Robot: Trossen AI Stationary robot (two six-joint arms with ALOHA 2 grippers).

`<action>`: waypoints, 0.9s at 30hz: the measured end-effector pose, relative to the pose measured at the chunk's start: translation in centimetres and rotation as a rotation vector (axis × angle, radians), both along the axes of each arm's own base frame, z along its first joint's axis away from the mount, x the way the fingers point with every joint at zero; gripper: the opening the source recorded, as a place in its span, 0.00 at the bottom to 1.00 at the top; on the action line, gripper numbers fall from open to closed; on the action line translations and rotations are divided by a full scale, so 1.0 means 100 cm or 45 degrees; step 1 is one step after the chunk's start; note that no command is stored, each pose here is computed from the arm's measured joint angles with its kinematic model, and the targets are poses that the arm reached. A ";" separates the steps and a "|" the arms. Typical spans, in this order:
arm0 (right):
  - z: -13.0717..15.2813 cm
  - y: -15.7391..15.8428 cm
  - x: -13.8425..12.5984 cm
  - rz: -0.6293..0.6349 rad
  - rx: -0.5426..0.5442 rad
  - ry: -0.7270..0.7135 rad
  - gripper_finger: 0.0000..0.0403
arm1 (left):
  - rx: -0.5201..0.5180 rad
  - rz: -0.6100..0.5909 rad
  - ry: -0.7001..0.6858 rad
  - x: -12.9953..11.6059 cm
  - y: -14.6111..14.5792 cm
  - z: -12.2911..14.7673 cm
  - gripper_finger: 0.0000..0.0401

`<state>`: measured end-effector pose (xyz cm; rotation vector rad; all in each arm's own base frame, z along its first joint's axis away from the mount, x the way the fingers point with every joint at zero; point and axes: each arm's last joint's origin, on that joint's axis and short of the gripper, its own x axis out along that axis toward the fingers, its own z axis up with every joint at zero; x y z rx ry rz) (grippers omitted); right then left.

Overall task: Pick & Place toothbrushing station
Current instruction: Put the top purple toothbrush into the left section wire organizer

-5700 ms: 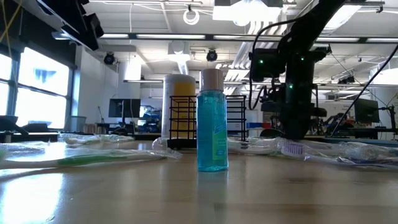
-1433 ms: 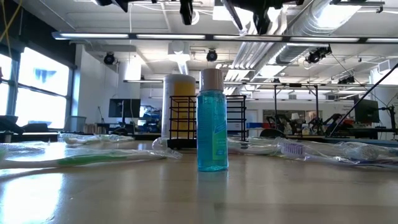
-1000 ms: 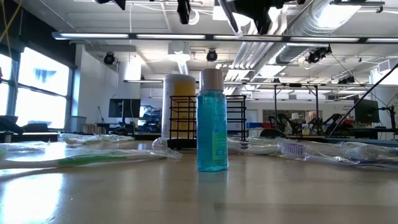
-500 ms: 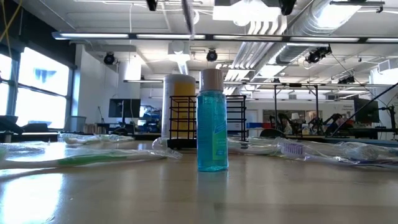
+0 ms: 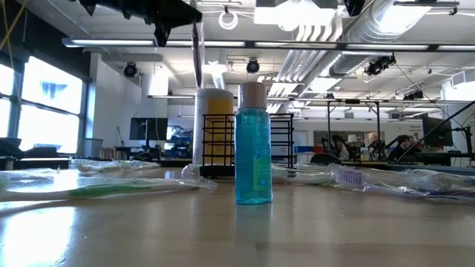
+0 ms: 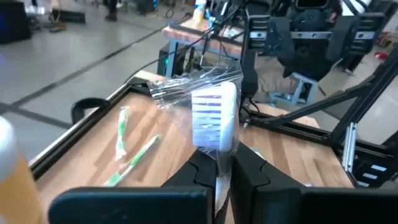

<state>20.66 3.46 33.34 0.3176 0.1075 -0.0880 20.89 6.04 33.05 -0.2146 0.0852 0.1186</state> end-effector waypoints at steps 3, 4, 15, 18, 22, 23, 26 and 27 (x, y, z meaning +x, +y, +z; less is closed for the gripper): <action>-0.002 0.000 0.002 -0.001 -0.002 0.012 0.57 | -0.026 -0.001 -0.061 0.001 0.000 -0.016 0.01; -0.003 0.001 0.003 -0.001 -0.003 0.014 0.57 | -0.034 0.001 -0.089 0.001 0.000 -0.020 0.01; -0.007 0.000 0.008 -0.009 -0.010 0.040 0.57 | -0.035 0.095 -0.077 0.018 0.008 -0.039 0.01; -0.008 -0.002 0.009 -0.024 -0.014 0.053 0.57 | -0.041 0.090 -0.057 0.024 0.010 -0.045 0.01; -0.008 -0.005 0.010 -0.028 -0.012 0.053 0.57 | -0.051 0.073 -0.027 0.031 0.011 -0.052 0.02; -0.008 -0.005 0.010 -0.029 -0.012 0.055 0.57 | -0.048 0.069 -0.038 0.032 0.012 -0.052 0.02; -0.009 -0.005 0.010 -0.030 -0.015 0.071 0.57 | -0.036 0.069 -0.055 0.034 0.012 -0.053 0.02; -0.009 -0.005 0.010 -0.030 -0.015 0.068 0.57 | -0.037 0.068 -0.046 0.035 0.013 -0.054 0.02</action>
